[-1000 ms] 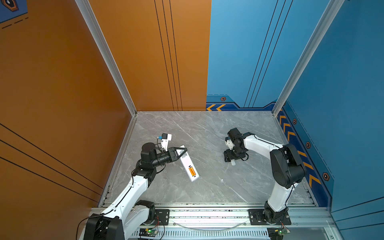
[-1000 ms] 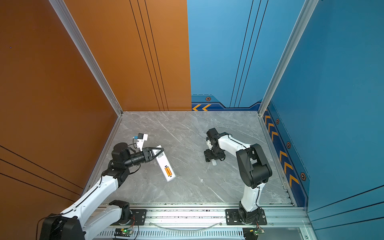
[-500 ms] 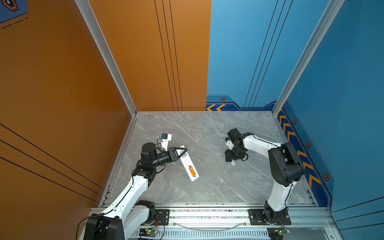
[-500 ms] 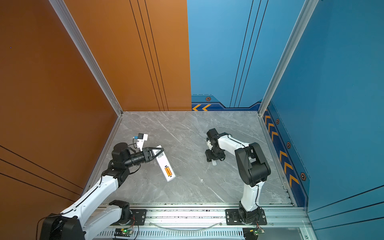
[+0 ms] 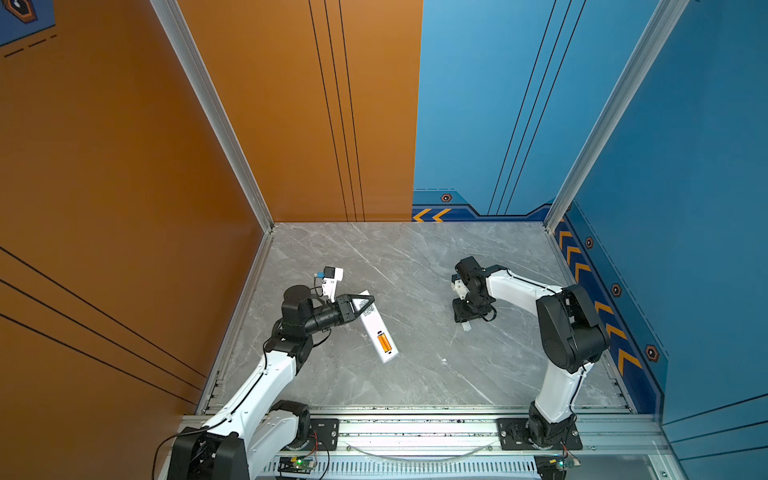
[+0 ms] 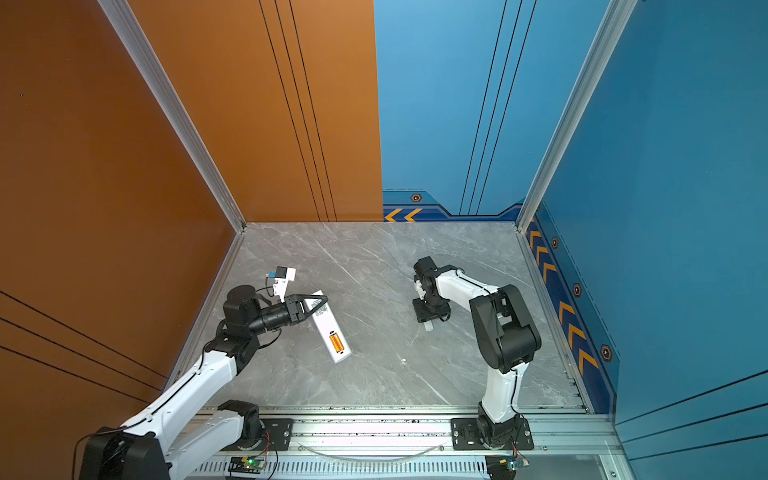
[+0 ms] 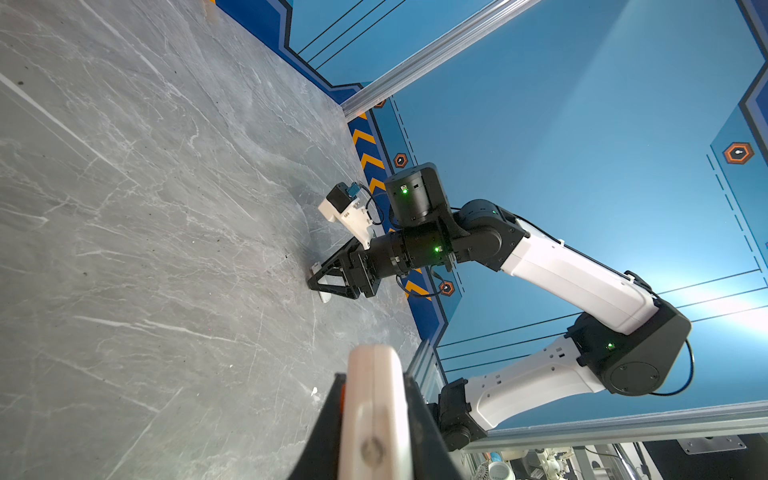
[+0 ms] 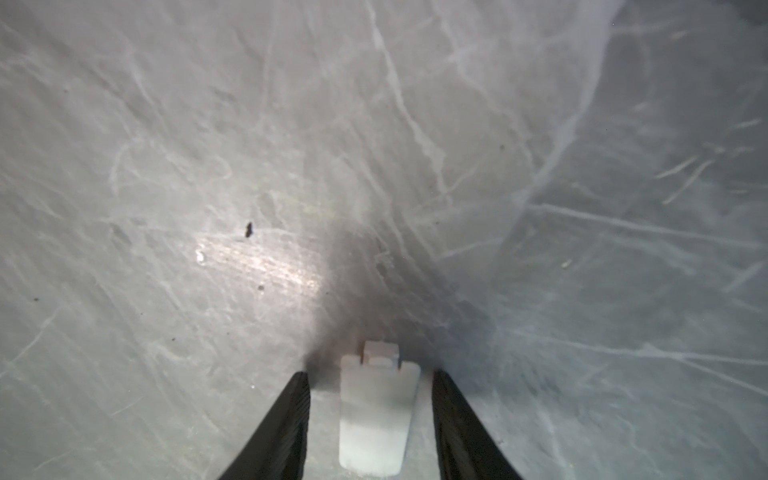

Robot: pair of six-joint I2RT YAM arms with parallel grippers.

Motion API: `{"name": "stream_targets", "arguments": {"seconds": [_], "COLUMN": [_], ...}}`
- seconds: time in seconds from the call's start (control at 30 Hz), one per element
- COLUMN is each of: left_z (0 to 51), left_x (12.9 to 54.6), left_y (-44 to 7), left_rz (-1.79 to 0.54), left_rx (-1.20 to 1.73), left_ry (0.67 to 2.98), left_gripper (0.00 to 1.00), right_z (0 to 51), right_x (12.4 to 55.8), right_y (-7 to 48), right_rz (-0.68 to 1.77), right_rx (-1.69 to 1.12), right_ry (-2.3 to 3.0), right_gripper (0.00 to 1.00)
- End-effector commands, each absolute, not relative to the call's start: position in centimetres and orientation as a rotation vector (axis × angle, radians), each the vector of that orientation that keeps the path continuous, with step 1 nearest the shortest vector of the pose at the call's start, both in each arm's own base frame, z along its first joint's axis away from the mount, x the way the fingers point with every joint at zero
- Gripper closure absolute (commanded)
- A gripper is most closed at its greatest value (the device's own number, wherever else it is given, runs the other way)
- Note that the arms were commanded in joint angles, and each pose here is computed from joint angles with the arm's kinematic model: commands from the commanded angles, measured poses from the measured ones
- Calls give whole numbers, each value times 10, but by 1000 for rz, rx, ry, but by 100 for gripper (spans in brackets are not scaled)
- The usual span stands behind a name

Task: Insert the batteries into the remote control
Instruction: 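Lower the right gripper over the white cover and close on it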

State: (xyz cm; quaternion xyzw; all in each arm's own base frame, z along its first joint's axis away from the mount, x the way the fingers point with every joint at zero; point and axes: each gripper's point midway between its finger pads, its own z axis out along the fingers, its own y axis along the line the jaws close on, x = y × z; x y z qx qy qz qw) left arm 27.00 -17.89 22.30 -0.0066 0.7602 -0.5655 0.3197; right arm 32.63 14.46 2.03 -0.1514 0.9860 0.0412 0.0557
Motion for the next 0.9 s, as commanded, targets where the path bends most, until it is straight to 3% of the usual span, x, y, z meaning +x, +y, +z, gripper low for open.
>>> {"name": "stream_targets", "arguments": {"seconds": [0.0, 0.87], "left_z": [227, 229], "left_x": [272, 271], "left_y": [-177, -178], "left_rz": [-1477, -1480], "left_rx": [-2, 4], "left_ry": [1968, 1963], "left_gripper": [100, 100], "right_z": [11, 12], "right_x": [331, 339], "right_y": [144, 146], "right_rz": [64, -34], "right_rx": [-476, -481], "right_ry": [2994, 2961], "right_gripper": [55, 66]}}
